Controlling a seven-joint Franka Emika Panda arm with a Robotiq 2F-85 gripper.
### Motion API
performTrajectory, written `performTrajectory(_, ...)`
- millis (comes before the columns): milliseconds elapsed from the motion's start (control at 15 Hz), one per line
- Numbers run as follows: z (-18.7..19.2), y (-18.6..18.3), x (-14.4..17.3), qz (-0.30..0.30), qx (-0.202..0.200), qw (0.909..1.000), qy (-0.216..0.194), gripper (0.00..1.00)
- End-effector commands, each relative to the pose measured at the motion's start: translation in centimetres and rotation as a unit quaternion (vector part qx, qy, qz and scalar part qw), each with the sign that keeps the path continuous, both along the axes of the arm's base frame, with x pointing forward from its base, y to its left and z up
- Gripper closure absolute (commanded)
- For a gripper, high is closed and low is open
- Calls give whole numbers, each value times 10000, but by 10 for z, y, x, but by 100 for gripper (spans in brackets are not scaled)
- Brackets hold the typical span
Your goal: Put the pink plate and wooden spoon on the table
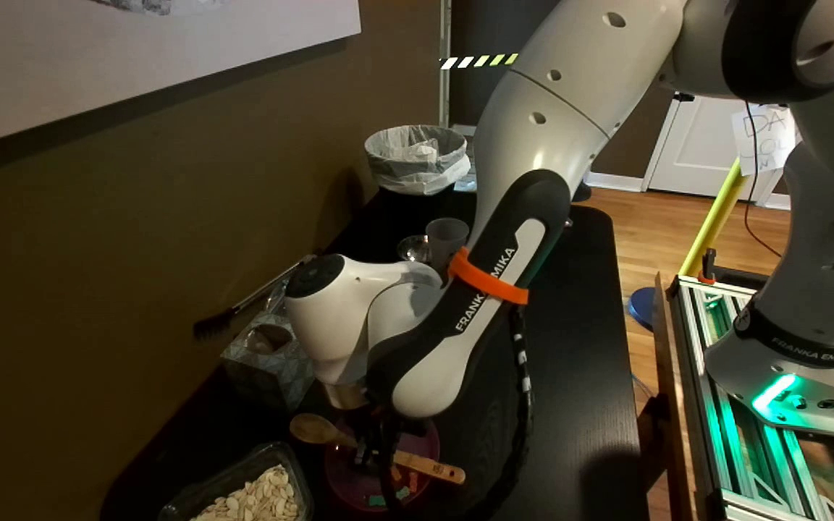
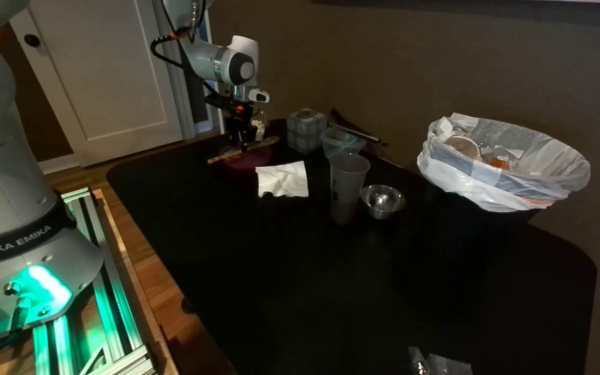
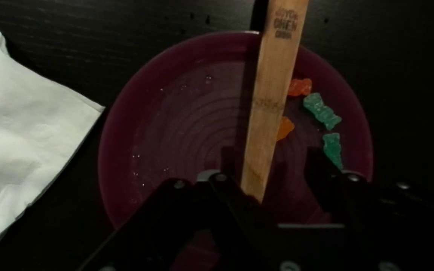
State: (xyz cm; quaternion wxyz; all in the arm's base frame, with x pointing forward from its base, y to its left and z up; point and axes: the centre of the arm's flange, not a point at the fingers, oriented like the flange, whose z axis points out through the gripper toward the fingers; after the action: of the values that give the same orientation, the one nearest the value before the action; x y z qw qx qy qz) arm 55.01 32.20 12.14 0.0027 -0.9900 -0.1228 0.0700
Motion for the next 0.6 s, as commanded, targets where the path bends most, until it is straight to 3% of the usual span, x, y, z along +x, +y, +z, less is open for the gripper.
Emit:
performTrajectory(0,-12,4,5,-86,-15,9999,-131,45)
performTrajectory(267,-18,2,7,-85,-64,9998,-149,47)
performTrajectory(333,-19,2,7,-87,-78,9998,-157,56)
performTrajectory(400,-15,2,7,-79,-50,9998,-152,72)
performTrajectory(467,-8,2,7,-79,0,9999,-140,72)
performTrajectory(533,5,2,8,-78,39,9998,-161,80)
